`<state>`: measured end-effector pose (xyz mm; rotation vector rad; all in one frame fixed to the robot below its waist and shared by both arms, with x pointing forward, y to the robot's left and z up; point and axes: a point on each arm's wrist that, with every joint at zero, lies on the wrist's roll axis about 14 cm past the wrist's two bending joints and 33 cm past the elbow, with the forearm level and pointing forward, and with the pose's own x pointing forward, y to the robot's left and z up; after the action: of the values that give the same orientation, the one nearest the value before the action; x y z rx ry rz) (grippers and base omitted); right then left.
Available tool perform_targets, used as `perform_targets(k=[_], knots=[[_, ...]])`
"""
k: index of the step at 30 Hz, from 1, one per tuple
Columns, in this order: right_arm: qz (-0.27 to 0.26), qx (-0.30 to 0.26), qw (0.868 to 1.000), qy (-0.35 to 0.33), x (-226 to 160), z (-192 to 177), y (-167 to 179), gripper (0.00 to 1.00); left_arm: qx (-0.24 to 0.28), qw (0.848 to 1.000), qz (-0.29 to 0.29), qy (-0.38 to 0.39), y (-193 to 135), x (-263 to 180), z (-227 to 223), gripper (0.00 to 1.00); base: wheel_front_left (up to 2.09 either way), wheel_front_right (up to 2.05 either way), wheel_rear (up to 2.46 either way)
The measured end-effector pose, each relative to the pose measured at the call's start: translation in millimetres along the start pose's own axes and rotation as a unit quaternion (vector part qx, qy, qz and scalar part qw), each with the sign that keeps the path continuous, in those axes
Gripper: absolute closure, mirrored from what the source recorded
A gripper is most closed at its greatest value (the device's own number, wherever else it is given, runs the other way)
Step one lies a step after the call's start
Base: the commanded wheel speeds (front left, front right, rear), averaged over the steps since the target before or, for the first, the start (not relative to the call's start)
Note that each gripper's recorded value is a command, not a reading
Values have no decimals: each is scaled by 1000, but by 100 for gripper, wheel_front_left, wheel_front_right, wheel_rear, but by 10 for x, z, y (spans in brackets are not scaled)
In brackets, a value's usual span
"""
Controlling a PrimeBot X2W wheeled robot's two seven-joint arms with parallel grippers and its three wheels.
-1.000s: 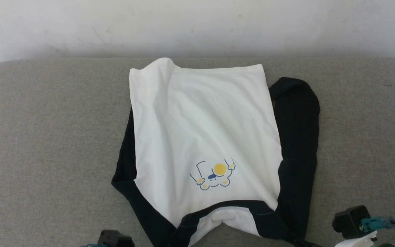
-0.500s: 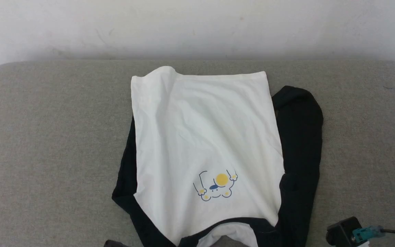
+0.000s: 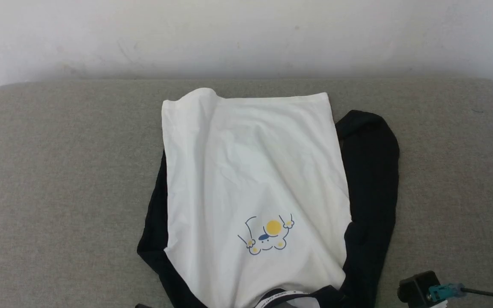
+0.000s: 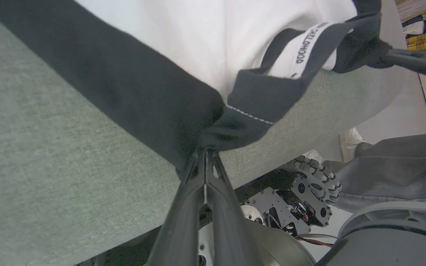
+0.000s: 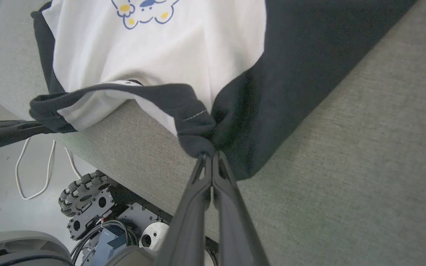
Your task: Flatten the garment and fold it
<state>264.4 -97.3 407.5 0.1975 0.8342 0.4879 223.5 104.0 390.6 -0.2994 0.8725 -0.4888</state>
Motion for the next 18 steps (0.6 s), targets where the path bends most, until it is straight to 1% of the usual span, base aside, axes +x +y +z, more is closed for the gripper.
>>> perform_targets(k=[1,2,3,4,10,13,15,18], knots=[[-1,0,1000,-4,6,7,-8,82,0,1000,-1,0,4,7,-8,76,0,0,0],[-1,-1,1000,-6,10,9,-11,60,0,1000,0,-2,7,11,-10,64,0,0,0],[-2,0,1000,-12,10,21,-16,13,0,1000,1,-4,13,14,-11,48,0,0,0],[-3,0,1000,-18,6,32,-21,0,0,1000,3,-6,16,16,-9,0,0,0,0],[0,-4,1000,-31,-40,63,-8,0,-5,999,2,-32,3,-14,89,0,0,0,0],[0,3,998,-55,-110,187,-25,0,-32,998,2,-59,-19,-75,219,0,0,0,0],[-7,7,997,-79,-180,316,-70,0,-43,995,10,-94,21,-152,383,0,0,0,0],[-28,15,991,-132,-299,565,-178,0,-40,986,30,-159,128,-292,711,0,0,0,0]])
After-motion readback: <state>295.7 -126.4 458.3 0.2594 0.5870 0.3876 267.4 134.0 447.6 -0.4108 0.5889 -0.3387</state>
